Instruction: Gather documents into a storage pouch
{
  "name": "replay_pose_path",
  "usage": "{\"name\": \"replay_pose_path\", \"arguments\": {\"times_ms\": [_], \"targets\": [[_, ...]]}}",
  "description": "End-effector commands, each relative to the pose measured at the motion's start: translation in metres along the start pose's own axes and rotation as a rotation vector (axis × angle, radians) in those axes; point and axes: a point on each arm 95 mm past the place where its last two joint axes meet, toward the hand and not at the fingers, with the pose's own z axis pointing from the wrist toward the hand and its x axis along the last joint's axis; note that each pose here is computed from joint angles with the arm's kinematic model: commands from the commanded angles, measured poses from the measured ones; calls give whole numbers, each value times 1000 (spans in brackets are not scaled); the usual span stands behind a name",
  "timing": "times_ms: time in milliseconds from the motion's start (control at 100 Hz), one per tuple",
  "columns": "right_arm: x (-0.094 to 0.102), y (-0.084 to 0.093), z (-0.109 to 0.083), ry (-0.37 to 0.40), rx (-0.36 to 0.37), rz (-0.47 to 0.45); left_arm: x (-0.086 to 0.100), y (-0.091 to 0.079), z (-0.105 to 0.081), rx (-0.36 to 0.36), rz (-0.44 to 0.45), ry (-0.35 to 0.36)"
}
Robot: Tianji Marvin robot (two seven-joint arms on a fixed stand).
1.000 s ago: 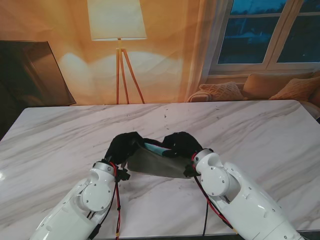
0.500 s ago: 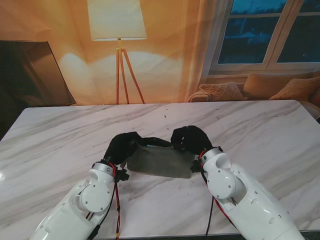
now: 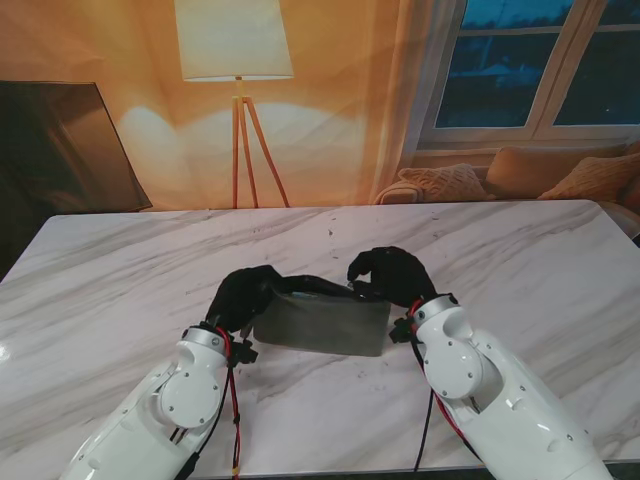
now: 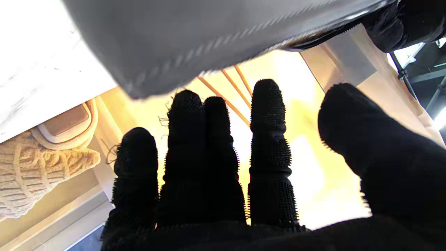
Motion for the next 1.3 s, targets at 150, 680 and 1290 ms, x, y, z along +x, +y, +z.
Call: {"name": "replay_pose_path", "arguments": {"times_ms": [150, 680, 1290], "targets": [[1, 2, -1, 4, 15, -17, 5, 1, 1, -2, -20, 20], [9, -18, -3, 23, 189, -3, 8, 2, 3, 0, -31, 34], [3, -36, 0, 14, 164, -50, 12, 7, 10, -37, -71, 30]]}}
